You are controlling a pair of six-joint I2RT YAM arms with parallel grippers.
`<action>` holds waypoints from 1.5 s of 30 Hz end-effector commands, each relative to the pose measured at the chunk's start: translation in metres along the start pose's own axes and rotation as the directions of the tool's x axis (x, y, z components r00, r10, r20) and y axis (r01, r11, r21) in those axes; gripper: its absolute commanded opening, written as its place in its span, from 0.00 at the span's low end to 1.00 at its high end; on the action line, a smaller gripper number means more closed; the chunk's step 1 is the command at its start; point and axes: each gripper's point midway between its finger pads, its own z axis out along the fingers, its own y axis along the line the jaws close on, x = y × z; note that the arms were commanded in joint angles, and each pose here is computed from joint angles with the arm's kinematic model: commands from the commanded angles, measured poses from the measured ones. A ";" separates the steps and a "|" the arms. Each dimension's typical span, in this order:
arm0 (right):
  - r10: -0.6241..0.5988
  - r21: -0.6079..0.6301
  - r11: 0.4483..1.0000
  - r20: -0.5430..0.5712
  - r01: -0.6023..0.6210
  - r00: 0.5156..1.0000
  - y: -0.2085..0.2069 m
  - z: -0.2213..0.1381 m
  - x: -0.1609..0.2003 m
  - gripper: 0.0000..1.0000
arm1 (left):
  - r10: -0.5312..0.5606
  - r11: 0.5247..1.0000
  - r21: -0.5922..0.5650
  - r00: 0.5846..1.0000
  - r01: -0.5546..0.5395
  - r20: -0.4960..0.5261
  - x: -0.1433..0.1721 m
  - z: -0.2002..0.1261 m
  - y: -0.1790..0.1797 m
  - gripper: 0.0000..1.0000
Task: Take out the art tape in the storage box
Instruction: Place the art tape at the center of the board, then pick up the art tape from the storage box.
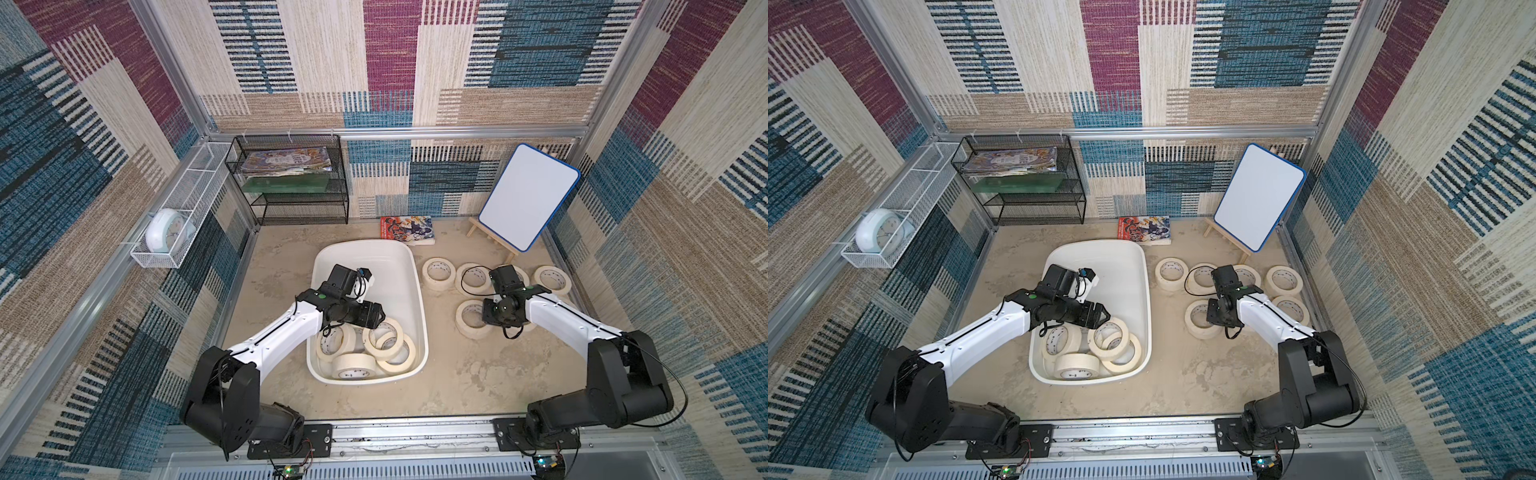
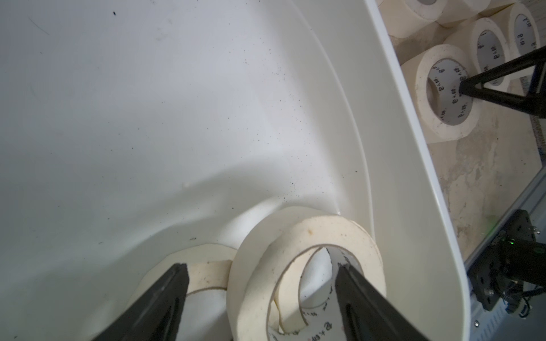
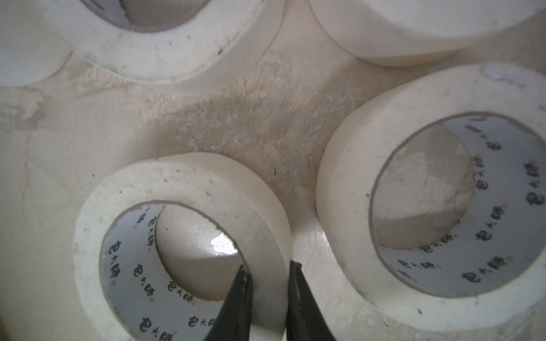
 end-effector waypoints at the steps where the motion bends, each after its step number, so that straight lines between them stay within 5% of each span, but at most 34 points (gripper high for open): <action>1: 0.026 0.000 1.000 0.078 -0.026 0.997 -0.002 0.005 -0.018 0.00 | 0.004 1.000 -0.015 1.000 -0.004 0.014 -0.003 -0.001 0.002 0.84; 8: 0.015 0.039 0.999 0.101 -0.019 0.995 -0.010 0.009 -0.024 0.00 | -0.005 1.000 -0.020 1.000 0.005 0.010 -0.002 0.002 0.004 0.85; 9: 0.011 0.043 0.999 0.097 -0.015 0.995 -0.011 0.009 -0.024 0.05 | -0.006 1.000 -0.021 1.000 0.006 0.010 -0.001 0.002 0.004 0.85; 11: 0.003 0.043 0.999 0.096 -0.007 0.995 -0.010 0.008 -0.024 0.35 | -0.006 1.000 -0.019 1.000 0.007 0.011 -0.002 0.002 0.004 0.85; 13: -0.001 0.039 0.999 0.106 -0.003 0.994 -0.010 0.005 -0.026 0.54 | -0.007 1.000 -0.018 1.000 0.008 0.011 -0.002 0.002 0.003 0.85; 17: -0.016 0.029 1.000 0.137 0.012 0.990 -0.006 -0.006 -0.038 0.67 | -0.006 1.000 -0.017 1.000 0.006 0.008 -0.002 0.002 0.002 0.85; 27: -0.097 -0.160 0.978 0.224 0.135 0.970 0.047 -0.062 -0.071 0.68 | -0.013 1.000 -0.027 0.998 0.011 -0.067 0.015 0.010 0.005 0.84; 45: -0.150 -0.161 0.968 0.244 0.193 0.958 0.060 -0.076 -0.074 0.67 | -0.018 0.999 -0.038 0.988 0.012 -0.151 0.036 0.022 0.007 0.61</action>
